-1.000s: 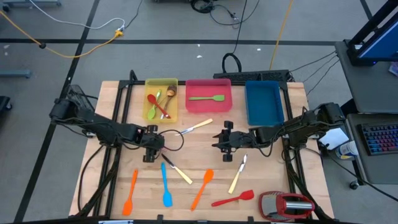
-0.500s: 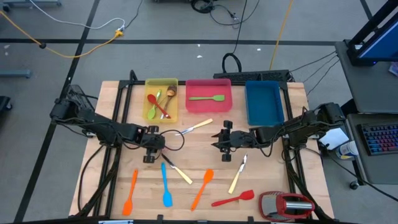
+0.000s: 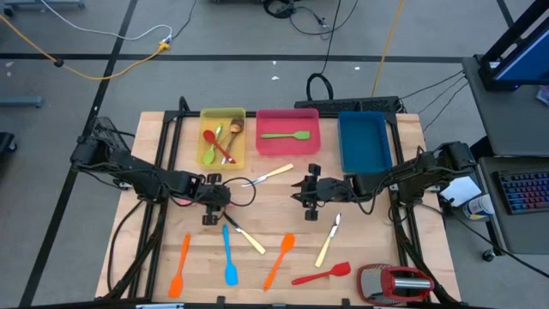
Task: Pick & Place Kitchen Items
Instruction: Put the pink spatula into the red bin
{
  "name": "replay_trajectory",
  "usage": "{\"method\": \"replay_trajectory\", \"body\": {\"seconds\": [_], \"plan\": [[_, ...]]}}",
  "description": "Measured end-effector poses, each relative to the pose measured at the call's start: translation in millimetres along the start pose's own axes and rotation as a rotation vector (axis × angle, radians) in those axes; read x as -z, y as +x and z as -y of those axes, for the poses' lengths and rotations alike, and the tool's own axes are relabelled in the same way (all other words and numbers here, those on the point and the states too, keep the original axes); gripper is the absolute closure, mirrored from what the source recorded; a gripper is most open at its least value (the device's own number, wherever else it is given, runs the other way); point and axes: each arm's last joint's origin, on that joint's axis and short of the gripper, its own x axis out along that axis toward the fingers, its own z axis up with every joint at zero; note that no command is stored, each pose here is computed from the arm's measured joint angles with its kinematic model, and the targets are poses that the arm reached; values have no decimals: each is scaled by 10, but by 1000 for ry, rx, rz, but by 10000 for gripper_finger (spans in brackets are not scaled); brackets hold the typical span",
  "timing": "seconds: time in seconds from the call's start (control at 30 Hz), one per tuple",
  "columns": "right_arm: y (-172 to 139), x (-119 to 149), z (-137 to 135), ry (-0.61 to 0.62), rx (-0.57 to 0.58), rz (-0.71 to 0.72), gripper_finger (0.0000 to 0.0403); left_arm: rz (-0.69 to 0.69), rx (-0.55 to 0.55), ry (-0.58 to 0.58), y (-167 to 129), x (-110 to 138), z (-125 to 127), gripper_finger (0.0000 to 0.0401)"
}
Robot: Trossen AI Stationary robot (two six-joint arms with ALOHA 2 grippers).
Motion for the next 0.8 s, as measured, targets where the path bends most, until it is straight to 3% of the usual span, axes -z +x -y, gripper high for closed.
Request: {"method": "replay_trajectory", "body": {"seconds": [0.17,0.33,0.4,0.57,0.8], "plan": [[-9,-136,8,47,5,137,248,26,2,-18,2,-26,2,337],[-21,-250,60,82,28,253,248,136,17,-24,-8,-136,13,336],[-17,-256,85,60,39,259,248,172,20,-27,-10,-171,17,336],[67,-179,124,-127,43,205,248,217,17,-7,-23,-215,12,335],[477,72,32,-33,1,206,248,215,3,-33,-18,-217,-45,335]]}}
